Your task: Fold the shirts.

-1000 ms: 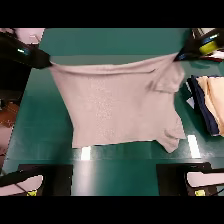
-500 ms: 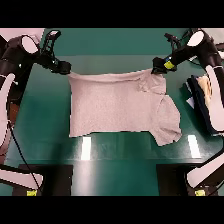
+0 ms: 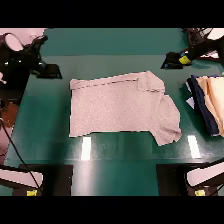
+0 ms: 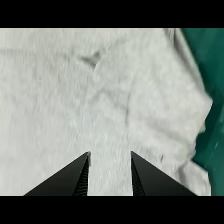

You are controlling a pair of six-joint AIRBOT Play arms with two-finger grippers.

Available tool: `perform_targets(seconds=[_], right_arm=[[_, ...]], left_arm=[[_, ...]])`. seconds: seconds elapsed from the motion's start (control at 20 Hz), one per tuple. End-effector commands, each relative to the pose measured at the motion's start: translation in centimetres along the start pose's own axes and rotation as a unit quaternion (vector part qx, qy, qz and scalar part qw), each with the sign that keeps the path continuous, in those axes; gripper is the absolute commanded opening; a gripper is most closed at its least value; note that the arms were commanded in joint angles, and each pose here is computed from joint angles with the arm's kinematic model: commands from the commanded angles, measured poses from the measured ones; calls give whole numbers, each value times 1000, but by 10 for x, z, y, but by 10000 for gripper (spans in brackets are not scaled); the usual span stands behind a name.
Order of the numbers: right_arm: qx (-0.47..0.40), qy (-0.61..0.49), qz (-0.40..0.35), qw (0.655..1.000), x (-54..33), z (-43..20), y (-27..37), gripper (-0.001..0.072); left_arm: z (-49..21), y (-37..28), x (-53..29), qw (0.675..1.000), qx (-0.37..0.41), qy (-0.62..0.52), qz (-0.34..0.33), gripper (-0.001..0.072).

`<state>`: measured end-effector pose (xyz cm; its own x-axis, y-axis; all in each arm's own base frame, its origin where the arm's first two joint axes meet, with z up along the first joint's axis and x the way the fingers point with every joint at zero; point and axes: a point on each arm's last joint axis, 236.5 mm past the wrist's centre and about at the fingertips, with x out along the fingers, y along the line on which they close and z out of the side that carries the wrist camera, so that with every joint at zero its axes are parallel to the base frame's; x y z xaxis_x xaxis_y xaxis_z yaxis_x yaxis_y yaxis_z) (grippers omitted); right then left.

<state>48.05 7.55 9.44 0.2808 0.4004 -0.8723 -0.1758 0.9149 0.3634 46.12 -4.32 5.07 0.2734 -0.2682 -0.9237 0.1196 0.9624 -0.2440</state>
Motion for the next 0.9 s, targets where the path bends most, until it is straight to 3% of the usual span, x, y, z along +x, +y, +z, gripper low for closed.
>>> perform_targets(seconds=[0.0,0.15,0.45,0.85], right_arm=[[-25,35,4,999,-32,-34,10,293],[-26,16,1,1000,-38,-46,17,292],[-8,10,-1,1000,-35,-82,19,292],[-7,-5,-4,1000,-42,-97,24,292]], left_arm=[[-50,-2,-2,995,-58,49,-65,540],[-113,-5,18,991,-87,72,-67,541],[-222,-46,47,974,-130,122,-138,540],[-260,-47,75,964,-174,141,-141,540]])
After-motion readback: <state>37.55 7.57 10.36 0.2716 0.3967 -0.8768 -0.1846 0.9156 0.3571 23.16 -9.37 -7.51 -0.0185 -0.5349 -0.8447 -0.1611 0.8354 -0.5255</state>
